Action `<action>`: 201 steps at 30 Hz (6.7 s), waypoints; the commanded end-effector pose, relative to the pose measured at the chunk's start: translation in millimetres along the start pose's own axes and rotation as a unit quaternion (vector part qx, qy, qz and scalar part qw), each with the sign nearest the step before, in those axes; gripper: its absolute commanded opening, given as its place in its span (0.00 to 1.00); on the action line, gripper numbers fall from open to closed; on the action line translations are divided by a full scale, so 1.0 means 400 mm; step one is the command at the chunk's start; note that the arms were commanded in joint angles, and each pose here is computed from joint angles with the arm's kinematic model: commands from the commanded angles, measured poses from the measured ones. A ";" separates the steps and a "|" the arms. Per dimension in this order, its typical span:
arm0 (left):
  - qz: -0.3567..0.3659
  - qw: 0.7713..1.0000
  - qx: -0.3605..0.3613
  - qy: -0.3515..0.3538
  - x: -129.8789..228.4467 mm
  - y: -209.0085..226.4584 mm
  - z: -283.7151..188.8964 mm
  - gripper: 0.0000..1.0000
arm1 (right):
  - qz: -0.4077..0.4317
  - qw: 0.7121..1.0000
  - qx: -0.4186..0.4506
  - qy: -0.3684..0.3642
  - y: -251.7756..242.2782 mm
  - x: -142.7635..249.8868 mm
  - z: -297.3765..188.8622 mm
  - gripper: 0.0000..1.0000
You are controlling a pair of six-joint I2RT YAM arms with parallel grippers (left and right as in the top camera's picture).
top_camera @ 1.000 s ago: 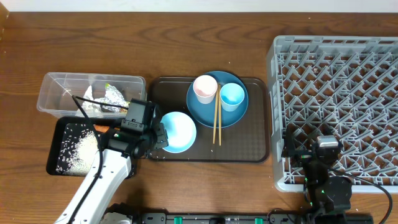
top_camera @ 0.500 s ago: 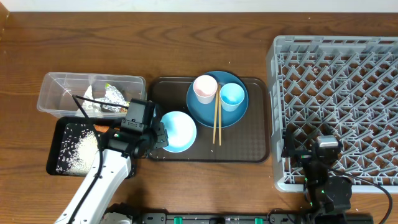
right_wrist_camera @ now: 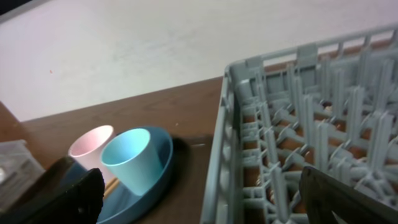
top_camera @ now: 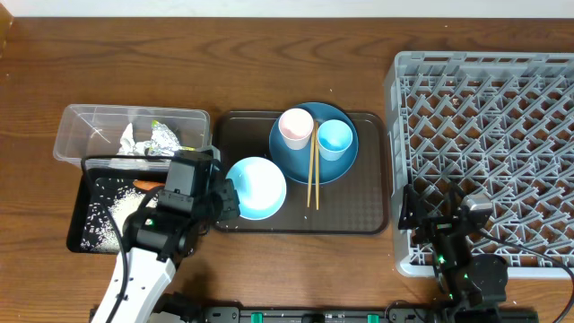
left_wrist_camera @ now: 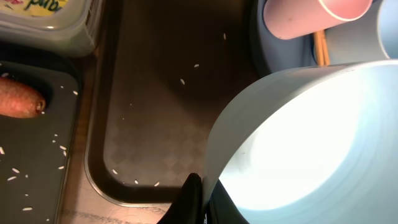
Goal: Sort waste into correct bins and load items into the dishwasher rack
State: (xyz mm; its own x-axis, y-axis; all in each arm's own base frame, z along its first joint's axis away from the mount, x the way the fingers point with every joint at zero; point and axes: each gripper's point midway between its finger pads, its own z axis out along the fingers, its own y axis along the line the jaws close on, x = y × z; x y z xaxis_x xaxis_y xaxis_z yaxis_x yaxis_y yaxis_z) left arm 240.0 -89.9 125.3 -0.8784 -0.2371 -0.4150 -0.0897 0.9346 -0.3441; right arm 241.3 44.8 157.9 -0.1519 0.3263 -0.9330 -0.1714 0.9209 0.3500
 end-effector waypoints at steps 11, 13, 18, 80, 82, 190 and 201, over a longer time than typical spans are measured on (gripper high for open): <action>0.005 1.000 0.001 0.005 0.011 0.001 -0.002 0.06 | 0.035 0.994 0.034 0.098 0.130 -0.309 -0.124 0.99; 0.005 1.000 -0.007 0.002 0.008 0.008 -0.002 0.06 | 0.043 0.986 0.044 0.152 0.143 -0.320 -0.123 0.99; 0.005 1.000 -0.011 0.000 0.007 0.011 -0.002 0.06 | 0.060 0.963 0.066 0.255 0.176 -0.373 -0.098 0.99; 0.005 1.000 -0.011 0.002 0.009 0.012 -0.002 0.06 | -0.167 0.839 -0.021 0.518 0.605 0.267 0.188 0.01; 0.005 1.000 -0.011 0.002 0.009 0.012 -0.002 0.07 | -0.167 0.839 -0.021 0.518 0.605 0.267 0.188 0.01; 0.008 1.000 0.023 -0.003 -0.002 -0.021 -0.003 1.00 | -0.478 0.630 0.476 0.384 -0.488 -0.223 0.497 0.01; 0.007 1.000 0.023 -0.003 -0.002 -0.021 -0.003 1.00 | -0.492 0.613 0.450 0.425 -0.465 -0.177 0.478 0.15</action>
State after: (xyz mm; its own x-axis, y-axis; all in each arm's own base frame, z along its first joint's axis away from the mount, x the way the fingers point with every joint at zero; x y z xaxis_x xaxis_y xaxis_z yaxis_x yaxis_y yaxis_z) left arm 240.6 -96.0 127.3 -0.8780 -0.2299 -0.4199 -0.0662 0.9270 -0.3691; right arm 468.4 -119.7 165.7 -0.9275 -0.3334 -0.1691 0.0146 0.4198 -0.9075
